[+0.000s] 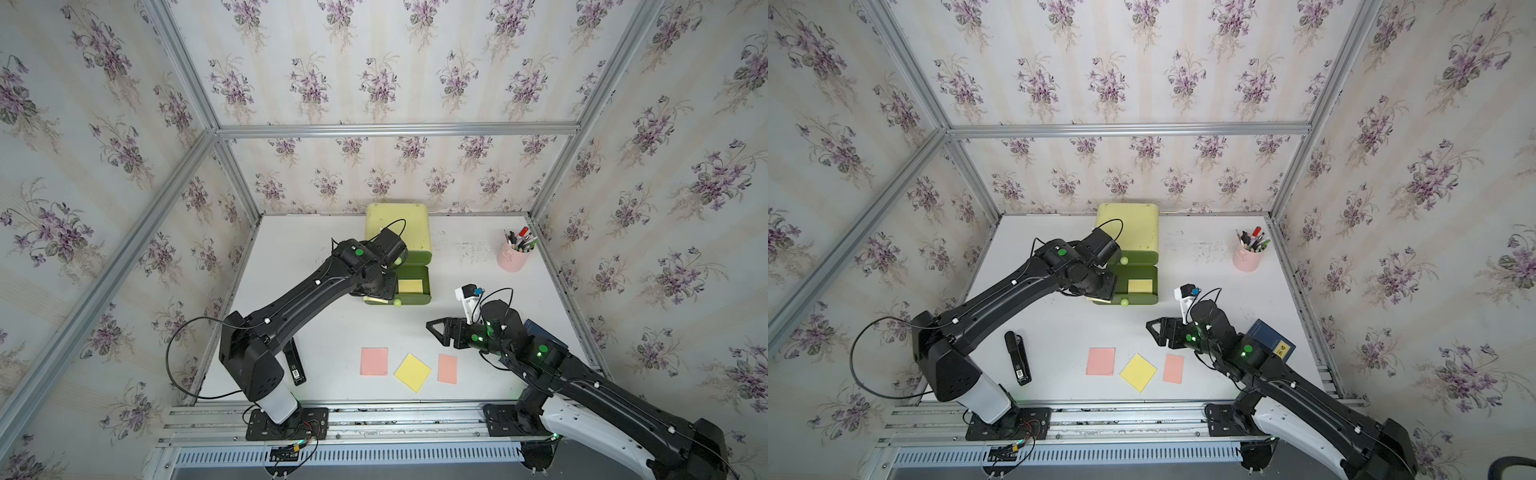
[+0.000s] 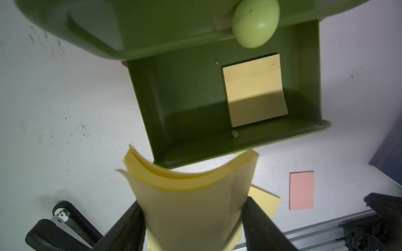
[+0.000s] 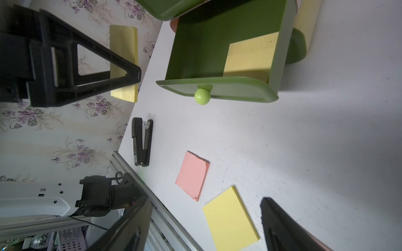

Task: Please put the sticky notes in the drawer by color
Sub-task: Pick up the sticky notes from the center of the board, then place the sticky notes in the drawer, then pick up the sticky notes from the center of the board.

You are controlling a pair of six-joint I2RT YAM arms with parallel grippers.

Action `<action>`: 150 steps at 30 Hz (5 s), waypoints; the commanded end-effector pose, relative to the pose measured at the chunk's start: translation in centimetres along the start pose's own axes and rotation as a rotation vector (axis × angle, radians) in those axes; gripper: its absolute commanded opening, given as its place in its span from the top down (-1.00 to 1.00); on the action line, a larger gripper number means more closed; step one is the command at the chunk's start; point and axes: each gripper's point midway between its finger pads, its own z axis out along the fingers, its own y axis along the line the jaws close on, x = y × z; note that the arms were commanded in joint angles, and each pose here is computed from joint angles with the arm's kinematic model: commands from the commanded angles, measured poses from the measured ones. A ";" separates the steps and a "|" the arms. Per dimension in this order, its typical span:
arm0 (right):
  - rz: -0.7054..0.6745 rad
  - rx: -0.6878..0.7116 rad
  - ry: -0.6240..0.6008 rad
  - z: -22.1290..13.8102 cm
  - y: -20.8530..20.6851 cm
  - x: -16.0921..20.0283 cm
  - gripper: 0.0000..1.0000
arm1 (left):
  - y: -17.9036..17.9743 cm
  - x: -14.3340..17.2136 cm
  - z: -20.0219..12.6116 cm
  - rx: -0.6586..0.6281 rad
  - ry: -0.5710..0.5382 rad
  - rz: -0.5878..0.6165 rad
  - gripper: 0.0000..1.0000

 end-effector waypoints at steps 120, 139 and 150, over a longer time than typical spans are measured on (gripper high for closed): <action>-0.284 0.719 0.627 8.8 -7.1 16.1 -0.83 | 2.6 13.5 3.0 0.278 0.038 -0.155 -0.82; -0.329 0.750 0.587 6.0 -7.8 14.4 -0.80 | 2.3 13.6 3.3 0.295 0.041 -0.159 -0.83; -0.252 0.618 0.527 6.7 -3.2 12.4 -0.91 | 2.7 13.9 2.9 0.292 0.031 -0.167 -0.84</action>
